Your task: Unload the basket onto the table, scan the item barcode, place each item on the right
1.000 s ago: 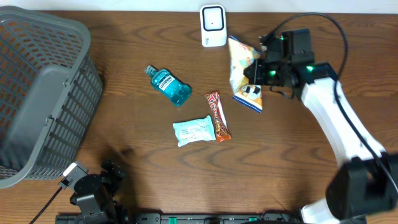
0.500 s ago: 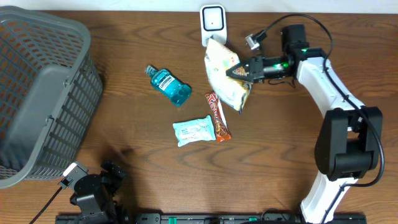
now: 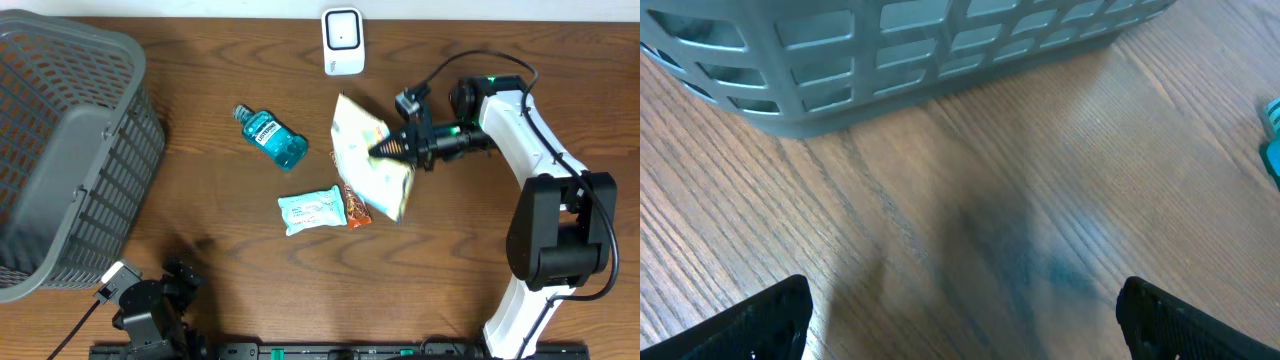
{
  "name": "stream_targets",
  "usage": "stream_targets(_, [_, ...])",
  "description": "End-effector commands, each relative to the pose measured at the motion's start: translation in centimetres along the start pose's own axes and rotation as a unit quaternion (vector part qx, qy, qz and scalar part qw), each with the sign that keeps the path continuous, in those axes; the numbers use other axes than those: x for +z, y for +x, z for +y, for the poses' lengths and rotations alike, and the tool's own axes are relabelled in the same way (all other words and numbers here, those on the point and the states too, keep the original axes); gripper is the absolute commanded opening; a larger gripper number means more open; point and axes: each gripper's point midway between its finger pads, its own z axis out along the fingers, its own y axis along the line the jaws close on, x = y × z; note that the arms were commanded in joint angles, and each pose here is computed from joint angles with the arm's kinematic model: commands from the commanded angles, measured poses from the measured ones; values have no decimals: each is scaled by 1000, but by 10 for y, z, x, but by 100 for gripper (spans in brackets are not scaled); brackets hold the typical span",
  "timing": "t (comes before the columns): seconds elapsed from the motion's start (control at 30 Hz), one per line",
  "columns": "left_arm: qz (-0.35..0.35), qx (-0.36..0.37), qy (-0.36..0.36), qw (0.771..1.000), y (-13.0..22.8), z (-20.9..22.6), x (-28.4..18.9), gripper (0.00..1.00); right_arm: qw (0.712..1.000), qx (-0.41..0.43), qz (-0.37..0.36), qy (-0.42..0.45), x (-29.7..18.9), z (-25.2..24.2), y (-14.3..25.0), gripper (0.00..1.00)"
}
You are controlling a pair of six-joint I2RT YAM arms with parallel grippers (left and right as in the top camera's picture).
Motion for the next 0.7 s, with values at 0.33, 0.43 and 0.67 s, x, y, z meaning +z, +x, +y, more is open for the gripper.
stream_targets(0.33, [13,6,-11,1000,8,6,1,98,985,-139,86,54,10,-11,39,1])
stream_targets(0.43, [13,6,-11,1000,8,6,1,98,983,-142,99,56,16,-11,44,1])
stream_targets(0.67, [13,6,-11,1000,8,6,1,98,981,-150,111,48,29,-7,48,1])
